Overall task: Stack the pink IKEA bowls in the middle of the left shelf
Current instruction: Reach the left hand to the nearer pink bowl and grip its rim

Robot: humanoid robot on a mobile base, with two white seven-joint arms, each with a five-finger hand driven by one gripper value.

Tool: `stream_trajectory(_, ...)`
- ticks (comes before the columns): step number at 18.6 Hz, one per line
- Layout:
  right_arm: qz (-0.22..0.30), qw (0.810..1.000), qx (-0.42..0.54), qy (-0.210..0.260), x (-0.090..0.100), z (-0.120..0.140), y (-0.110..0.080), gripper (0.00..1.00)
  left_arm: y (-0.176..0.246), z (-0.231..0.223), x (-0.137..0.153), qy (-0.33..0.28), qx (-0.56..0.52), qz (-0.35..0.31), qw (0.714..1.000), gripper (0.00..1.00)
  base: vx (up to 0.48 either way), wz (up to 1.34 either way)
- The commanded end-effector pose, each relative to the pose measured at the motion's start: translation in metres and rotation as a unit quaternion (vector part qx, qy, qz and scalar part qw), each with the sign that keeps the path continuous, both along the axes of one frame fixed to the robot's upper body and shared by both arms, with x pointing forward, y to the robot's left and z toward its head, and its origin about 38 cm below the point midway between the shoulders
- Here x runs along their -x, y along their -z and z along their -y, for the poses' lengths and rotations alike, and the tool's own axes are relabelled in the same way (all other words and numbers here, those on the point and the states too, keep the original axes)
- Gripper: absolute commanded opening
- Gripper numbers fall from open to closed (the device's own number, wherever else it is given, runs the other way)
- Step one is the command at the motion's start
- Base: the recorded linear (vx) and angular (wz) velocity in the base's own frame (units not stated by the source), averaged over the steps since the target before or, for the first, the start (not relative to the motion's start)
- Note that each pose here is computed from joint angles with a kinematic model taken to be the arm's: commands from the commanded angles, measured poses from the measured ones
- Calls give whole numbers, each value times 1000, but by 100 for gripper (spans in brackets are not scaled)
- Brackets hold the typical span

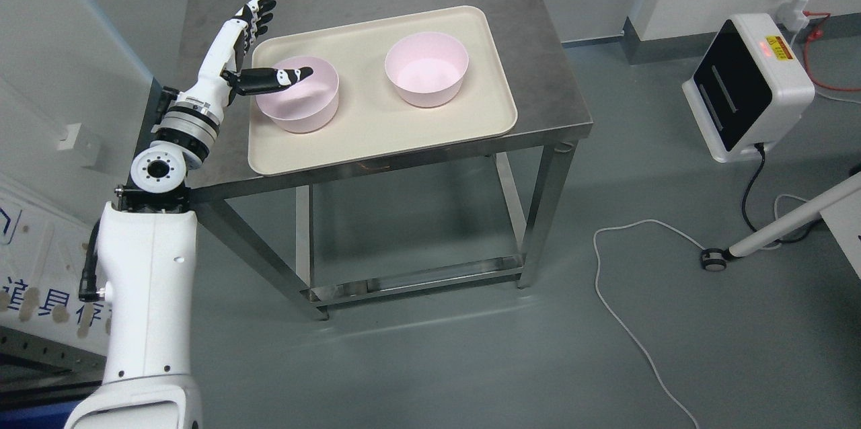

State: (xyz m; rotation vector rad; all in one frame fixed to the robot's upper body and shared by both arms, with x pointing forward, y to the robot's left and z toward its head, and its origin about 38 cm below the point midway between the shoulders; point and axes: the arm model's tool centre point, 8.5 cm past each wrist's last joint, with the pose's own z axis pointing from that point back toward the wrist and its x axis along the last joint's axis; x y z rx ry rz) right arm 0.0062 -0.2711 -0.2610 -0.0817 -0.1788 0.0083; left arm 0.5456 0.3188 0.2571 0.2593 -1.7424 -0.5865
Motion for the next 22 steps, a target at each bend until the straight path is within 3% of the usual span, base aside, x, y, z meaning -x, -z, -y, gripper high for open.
stream_trajectory(1,0,1000,9,1,0,12,-1,100,44,-49,-6,-37,-46,-96,994,82,27,-76)
stream_trajectory(8,0,1000,9,1,0,12,-1,100,31,-75,0,-50,-52,-84,994,66,23,-84)
stream_trajectory(15,0,1000,9,1,0,12,-1,100,23,-72,0,-31,-77,-56,995,42,-6,12)
stream_trajectory(22,0,1000,9,1,0,12,-1,100,22,-23,-11,37,-133,-66,988,43,0,0)
